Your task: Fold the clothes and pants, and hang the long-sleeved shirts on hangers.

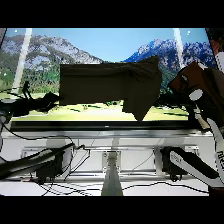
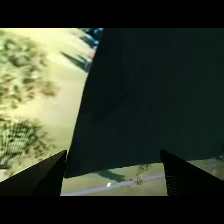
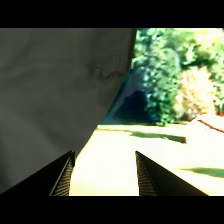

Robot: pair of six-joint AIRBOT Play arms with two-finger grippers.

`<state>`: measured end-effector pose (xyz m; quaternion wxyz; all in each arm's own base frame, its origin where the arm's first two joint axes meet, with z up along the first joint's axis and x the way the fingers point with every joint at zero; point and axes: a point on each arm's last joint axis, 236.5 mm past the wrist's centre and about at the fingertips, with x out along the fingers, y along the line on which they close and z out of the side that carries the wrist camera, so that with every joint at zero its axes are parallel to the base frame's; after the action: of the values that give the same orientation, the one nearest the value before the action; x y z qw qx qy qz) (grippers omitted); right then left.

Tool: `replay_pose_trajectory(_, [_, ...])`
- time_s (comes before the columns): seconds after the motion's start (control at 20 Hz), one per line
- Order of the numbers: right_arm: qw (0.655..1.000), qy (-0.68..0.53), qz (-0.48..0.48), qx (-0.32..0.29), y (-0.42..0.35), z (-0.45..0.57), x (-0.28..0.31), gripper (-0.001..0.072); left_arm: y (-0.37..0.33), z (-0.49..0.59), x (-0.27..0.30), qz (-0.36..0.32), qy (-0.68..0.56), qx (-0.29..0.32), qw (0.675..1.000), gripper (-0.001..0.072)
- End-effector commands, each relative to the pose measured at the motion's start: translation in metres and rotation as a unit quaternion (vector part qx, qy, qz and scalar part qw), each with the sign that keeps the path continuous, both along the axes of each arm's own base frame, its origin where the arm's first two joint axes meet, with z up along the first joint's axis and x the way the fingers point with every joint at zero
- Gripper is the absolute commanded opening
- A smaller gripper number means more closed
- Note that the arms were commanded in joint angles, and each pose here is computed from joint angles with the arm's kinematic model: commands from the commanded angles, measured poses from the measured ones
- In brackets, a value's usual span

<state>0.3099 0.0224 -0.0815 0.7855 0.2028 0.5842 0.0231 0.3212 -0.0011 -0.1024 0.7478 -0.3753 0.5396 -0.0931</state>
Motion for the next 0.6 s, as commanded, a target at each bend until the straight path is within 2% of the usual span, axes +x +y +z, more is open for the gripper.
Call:
replay_pose_trajectory(0.0, [1.0, 0.006, -0.025, 0.012, 0.001, -0.009, 0.001, 0.0448, -0.006, -0.018, 0.004, -0.002, -0.001, -0.02, 1.0, 0.0512])
replay_pose_trajectory(0.1, [1.0, 0.017, -0.024, 0.012, 0.002, -0.014, -0.004, 0.0446, -0.01, -0.02, 0.004, -0.007, 0.001, -0.024, 1.0, 0.0252])
replay_pose_trajectory(0.2, [0.999, 0.036, -0.023, 0.027, 0.009, -0.019, -0.012, 0.0446, -0.02, -0.015, -0.001, -0.047, -0.015, -0.028, 0.998, 0.0054])
replay_pose_trajectory(0.25, [0.998, 0.043, -0.025, 0.039, 0.013, -0.019, -0.015, 0.0446, -0.027, -0.011, -0.004, -0.071, -0.026, -0.033, 0.997, 0.0015])
replay_pose_trajectory(0.5, [0.987, 0.049, -0.078, 0.131, 0.047, -0.021, -0.019, 0.0445, -0.035, -0.004, -0.009, -0.097, -0.034, -0.048, 0.994, 0.0015])
replay_pose_trajectory(0.55, [0.984, 0.048, -0.092, 0.143, 0.051, -0.023, -0.019, 0.0425, -0.035, -0.004, -0.009, -0.097, -0.034, -0.048, 0.994, 0.0015])
